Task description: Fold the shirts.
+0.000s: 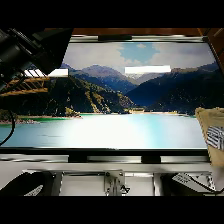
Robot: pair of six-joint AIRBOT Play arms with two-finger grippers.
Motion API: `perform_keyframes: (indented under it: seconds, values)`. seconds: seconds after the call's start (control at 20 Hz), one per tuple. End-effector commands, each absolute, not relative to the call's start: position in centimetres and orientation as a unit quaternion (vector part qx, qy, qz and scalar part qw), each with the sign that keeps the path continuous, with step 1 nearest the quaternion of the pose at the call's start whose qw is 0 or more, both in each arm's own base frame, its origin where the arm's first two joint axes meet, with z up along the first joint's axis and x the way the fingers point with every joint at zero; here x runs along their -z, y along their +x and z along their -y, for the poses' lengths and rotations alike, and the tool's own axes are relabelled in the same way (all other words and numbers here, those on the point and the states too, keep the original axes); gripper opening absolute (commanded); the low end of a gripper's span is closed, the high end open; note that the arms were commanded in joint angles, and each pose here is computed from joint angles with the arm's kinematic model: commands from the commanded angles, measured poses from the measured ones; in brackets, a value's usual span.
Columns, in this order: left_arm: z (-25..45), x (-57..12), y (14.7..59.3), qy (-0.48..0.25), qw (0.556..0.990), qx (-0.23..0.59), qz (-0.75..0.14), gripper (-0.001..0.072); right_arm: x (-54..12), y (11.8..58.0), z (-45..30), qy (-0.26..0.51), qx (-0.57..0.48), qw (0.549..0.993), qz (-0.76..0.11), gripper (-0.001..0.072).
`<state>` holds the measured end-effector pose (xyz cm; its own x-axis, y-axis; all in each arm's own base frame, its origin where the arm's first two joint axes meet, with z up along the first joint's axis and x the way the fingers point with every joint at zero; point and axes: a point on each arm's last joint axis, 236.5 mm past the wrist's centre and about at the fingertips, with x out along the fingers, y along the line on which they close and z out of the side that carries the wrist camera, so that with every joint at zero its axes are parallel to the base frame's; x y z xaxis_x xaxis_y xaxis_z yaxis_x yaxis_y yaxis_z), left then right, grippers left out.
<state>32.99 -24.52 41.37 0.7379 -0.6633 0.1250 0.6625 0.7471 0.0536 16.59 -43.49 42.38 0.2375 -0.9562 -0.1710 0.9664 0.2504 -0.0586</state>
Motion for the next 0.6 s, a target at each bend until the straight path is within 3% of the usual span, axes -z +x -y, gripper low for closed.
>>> perform_keyframes:
  seconds: [0.0, 0.35, 0.45, 0.55]
  values:
    - [24.3, -41.3, 33.2, 0.001, 0.933, 0.353, 0.067, 0.0686, -39.0, 13.1, 43.9, 0.074, 0.642, 0.75, -0.141, 0.0062]
    - [23.7, -41.2, 33.8, 0.002, 0.937, 0.344, 0.065, 0.0686, -41.7, 5.3, 43.0, 0.087, 0.72, 0.682, -0.089, 0.0092]
    - [23.9, -40.7, 34.1, 0.003, 0.937, 0.344, 0.06, 0.0686, -41.6, 5.7, 42.4, 0.092, 0.712, 0.69, -0.094, 0.051]
    - [24.1, -40.2, 34.4, 0.004, 0.937, 0.344, 0.054, 0.0686, -41.7, 5.8, 41.2, 0.101, 0.706, 0.694, -0.098, 0.052]
